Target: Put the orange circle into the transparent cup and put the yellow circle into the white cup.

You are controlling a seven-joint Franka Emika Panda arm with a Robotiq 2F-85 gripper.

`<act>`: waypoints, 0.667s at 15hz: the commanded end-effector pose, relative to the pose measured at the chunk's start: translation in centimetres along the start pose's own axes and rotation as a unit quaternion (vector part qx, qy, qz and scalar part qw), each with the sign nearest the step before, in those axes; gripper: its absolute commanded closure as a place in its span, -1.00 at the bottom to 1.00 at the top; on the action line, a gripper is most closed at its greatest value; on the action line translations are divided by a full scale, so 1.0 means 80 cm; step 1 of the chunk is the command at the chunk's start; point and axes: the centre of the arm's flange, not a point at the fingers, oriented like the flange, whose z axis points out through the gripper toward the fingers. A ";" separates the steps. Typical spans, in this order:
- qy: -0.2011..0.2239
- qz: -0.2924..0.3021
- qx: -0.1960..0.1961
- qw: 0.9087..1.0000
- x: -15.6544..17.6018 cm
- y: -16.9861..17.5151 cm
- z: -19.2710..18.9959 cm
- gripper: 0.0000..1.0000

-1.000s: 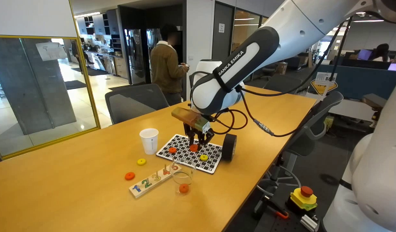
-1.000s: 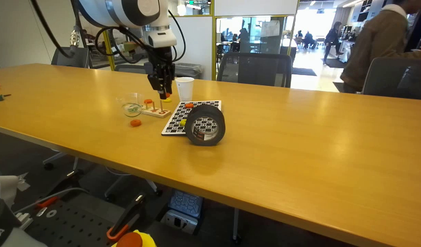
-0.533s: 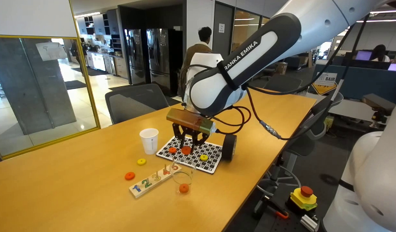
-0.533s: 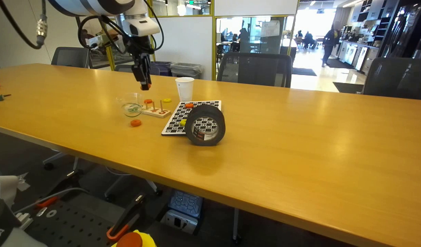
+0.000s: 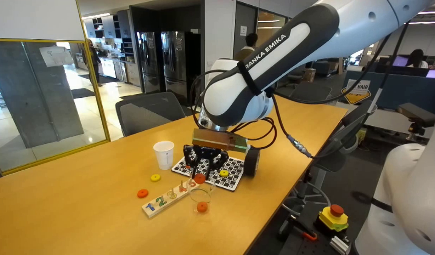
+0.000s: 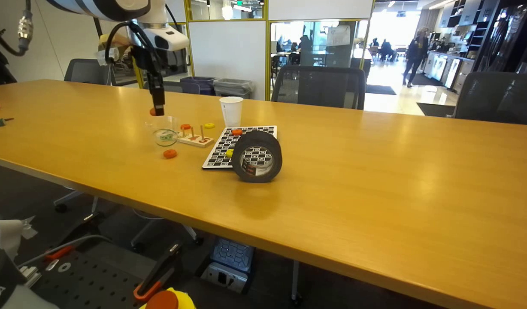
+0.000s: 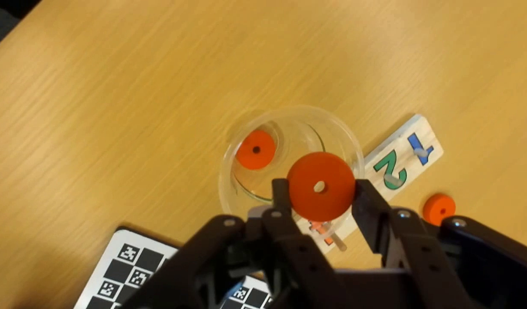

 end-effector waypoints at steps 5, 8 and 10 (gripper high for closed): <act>-0.044 -0.078 -0.002 0.996 0.001 0.004 -0.004 0.61; -0.042 -0.069 -0.010 0.997 0.012 -0.001 -0.001 0.61; -0.038 -0.065 -0.011 0.997 0.018 -0.002 0.000 0.60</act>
